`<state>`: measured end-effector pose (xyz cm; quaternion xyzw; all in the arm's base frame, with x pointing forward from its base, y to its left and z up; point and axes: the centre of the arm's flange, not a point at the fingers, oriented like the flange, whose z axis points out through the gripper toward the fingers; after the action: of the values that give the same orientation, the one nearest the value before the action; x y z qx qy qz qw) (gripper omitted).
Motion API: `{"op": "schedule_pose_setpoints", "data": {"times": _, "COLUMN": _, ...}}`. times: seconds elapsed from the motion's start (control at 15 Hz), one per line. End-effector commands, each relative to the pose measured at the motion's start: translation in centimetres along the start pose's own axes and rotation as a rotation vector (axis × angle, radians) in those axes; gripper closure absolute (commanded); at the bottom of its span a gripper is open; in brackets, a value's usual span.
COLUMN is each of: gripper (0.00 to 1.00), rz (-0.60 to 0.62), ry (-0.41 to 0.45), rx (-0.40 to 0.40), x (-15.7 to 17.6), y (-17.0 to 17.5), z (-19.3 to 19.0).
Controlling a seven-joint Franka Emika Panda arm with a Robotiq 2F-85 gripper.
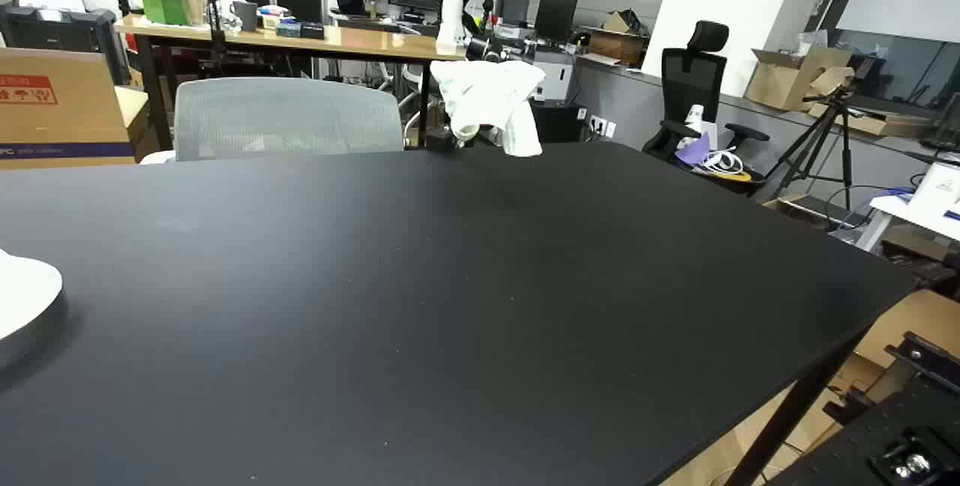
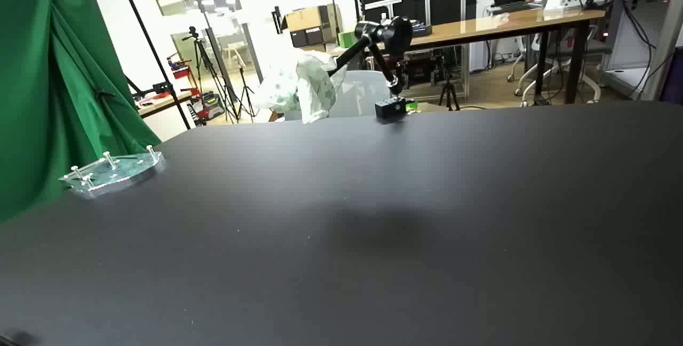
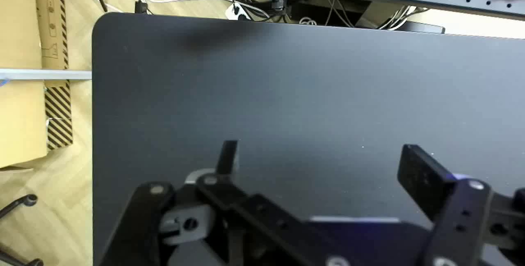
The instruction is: Remove the white cloth from the black stand
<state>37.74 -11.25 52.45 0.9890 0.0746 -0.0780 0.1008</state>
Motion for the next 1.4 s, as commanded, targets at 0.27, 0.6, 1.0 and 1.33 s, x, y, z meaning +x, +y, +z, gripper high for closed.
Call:
{"op": "schedule_pose_setpoints", "data": {"times": 0.27, "gripper": 0.0, "rz": 0.0, "ry": 0.0, "rx": 0.0, "x": 0.0, "y": 0.0, "z": 0.0}}
{"op": "schedule_pose_setpoints", "data": {"times": 0.6, "gripper": 0.0, "rz": 0.0, "ry": 0.0, "rx": 0.0, "x": 0.0, "y": 0.0, "z": 0.0}}
{"op": "schedule_pose_setpoints", "data": {"times": 1.0, "gripper": 0.0, "rz": -0.094, "ry": 0.048, "rx": -0.023, "x": 3.8, "y": -0.9, "z": 1.9}}
{"op": "schedule_pose_setpoints", "data": {"times": 1.33, "gripper": 0.0, "rz": -0.205, "ry": 0.176, "rx": -0.067, "x": 10.4, "y": -3.8, "z": 6.1}}
